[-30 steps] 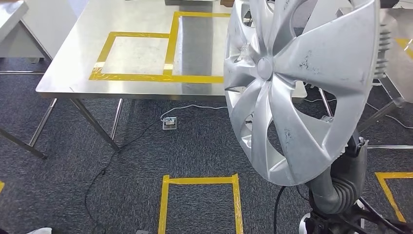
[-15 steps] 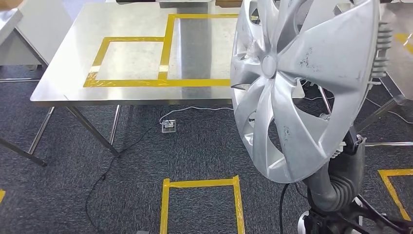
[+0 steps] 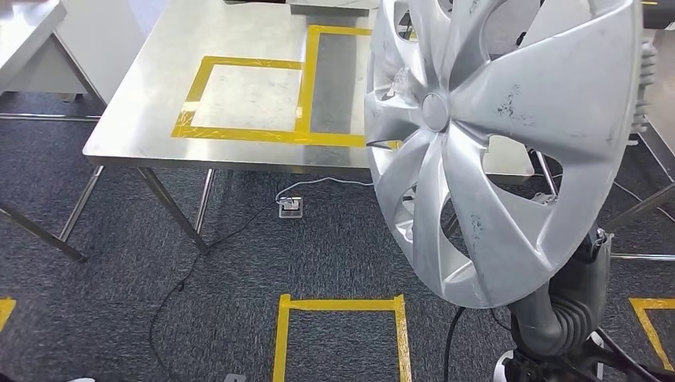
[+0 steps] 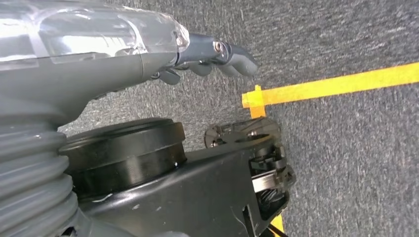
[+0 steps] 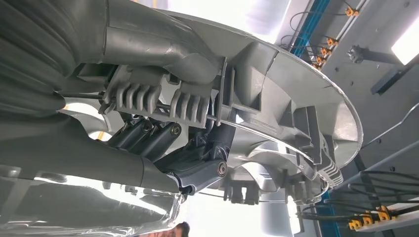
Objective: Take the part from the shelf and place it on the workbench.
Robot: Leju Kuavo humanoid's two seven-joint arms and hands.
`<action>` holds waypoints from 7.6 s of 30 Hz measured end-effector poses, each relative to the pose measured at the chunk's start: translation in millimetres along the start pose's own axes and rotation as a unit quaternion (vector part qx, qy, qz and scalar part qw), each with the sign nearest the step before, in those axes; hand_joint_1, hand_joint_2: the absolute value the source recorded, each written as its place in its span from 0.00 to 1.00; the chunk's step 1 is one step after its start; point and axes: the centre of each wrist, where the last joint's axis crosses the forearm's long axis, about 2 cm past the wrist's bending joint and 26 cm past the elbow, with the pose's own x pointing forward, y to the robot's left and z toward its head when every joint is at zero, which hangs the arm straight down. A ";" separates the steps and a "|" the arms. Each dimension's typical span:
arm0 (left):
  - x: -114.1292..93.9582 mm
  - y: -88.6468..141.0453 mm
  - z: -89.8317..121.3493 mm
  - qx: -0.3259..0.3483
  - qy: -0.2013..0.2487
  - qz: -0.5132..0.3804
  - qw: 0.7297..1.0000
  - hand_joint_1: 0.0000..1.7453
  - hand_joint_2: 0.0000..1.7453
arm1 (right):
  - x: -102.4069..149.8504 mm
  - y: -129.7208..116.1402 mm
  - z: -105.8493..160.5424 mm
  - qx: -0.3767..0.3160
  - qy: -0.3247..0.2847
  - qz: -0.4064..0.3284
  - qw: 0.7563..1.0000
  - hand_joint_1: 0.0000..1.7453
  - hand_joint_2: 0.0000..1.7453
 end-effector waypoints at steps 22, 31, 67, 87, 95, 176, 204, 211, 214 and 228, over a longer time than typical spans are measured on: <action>-0.5 -0.9 0.2 0.000 0.002 -0.006 1.000 0.00 1.00 | 0.1 1.2 6.9 -0.009 0.009 -0.001 1.000 1.00 1.00; -0.3 -3.5 0.7 -0.001 0.004 -0.010 1.000 0.00 1.00 | 2.9 -1.9 12.0 -0.016 0.013 0.006 1.000 1.00 1.00; 1.4 -9.4 2.0 -0.008 0.003 -0.008 1.000 0.00 1.00 | 5.4 -5.0 11.9 -0.015 0.009 0.011 1.000 1.00 1.00; -0.6 -6.6 1.4 -0.005 0.004 -0.009 1.000 0.00 1.00 | 5.8 -4.8 11.9 -0.015 0.007 0.011 1.000 1.00 1.00; -0.8 -7.1 1.5 -0.006 0.005 -0.009 1.000 0.00 1.00 | 5.7 -4.8 11.8 -0.015 0.006 0.010 1.000 1.00 1.00; 31.8 -19.6 4.4 -0.069 -0.036 -0.124 0.989 0.00 1.00 | -85.0 -186.0 -65.3 0.235 0.578 0.695 0.357 1.00 1.00; 31.7 -19.3 4.3 -0.067 -0.048 -0.125 0.989 0.00 1.00 | -123.3 -149.8 -66.2 0.309 0.538 0.663 0.419 1.00 1.00; 31.6 -19.2 4.3 -0.067 -0.048 -0.125 0.989 0.00 1.00 | -131.9 -138.7 -63.8 0.328 0.530 0.660 0.420 1.00 1.00; 31.5 -19.1 4.3 -0.067 -0.048 -0.125 0.989 0.00 1.00 | -134.5 -135.7 -63.6 0.334 0.524 0.660 0.423 1.00 1.00; 31.6 -19.2 4.3 -0.067 -0.056 -0.133 0.987 0.00 1.00 | -140.5 -124.6 -68.8 0.347 0.509 0.659 0.431 0.00 1.00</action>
